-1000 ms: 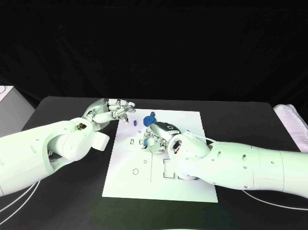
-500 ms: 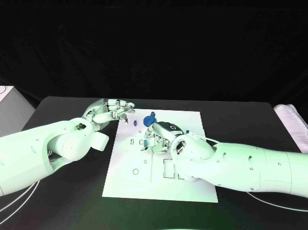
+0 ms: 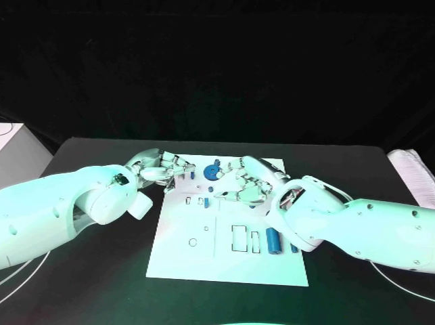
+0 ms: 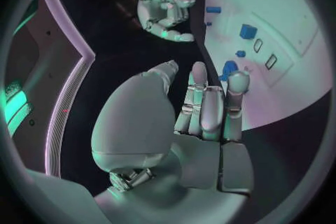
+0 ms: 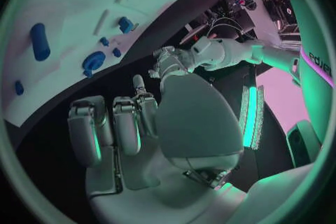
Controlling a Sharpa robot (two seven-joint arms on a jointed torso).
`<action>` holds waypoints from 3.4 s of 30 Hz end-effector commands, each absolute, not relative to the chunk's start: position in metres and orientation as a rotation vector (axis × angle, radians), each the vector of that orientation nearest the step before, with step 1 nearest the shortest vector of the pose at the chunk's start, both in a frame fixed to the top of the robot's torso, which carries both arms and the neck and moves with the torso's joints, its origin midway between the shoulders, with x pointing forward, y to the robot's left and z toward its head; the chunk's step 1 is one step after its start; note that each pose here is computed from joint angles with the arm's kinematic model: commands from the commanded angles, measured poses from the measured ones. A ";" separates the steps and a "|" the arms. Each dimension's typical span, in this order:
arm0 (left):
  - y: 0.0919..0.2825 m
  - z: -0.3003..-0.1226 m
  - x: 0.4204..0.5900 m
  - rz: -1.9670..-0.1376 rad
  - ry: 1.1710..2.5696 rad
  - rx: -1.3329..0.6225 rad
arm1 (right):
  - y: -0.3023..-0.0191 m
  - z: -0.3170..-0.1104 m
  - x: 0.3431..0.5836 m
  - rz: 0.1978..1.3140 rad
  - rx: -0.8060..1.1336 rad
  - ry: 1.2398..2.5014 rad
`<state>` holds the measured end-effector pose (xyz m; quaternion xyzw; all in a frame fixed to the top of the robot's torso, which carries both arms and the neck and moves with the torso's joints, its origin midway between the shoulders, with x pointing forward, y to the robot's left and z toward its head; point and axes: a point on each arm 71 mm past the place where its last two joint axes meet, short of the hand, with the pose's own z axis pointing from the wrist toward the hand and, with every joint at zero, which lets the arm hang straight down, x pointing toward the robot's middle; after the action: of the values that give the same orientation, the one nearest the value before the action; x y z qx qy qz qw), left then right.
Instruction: Assemble the parts on the task board
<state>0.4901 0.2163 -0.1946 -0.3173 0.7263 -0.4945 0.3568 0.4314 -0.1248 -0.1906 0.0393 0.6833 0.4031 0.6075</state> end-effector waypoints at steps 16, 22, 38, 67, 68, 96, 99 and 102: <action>0.181 -0.208 0.505 -0.608 2.283 -0.293 | -0.193 -0.174 0.433 1.007 0.408 1.561; 0.168 -0.209 0.512 -0.535 2.314 -0.214 | -0.199 -0.173 0.436 0.988 0.432 1.554; 0.144 -0.213 0.517 -0.483 2.374 -0.105 | -0.204 -0.173 0.441 0.960 0.459 1.558; 0.131 -0.218 0.516 -0.490 2.408 -0.076 | -0.201 -0.176 0.445 0.947 0.464 1.580; 0.131 -0.218 0.516 -0.491 2.409 -0.076 | -0.201 -0.176 0.445 0.946 0.464 1.581; 0.122 -0.220 0.517 -0.508 2.421 -0.083 | -0.199 -0.179 0.448 0.934 0.460 1.602; 0.121 -0.220 0.517 -0.509 2.422 -0.084 | -0.199 -0.179 0.448 0.933 0.460 1.603; 0.121 -0.220 0.517 -0.511 2.422 -0.086 | -0.199 -0.179 0.448 0.932 0.460 1.605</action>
<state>0.5179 0.1231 -0.2201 -0.0347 0.9221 -0.1913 0.3345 0.4487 -0.2007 -0.1788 0.2046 0.6813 0.3967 0.5802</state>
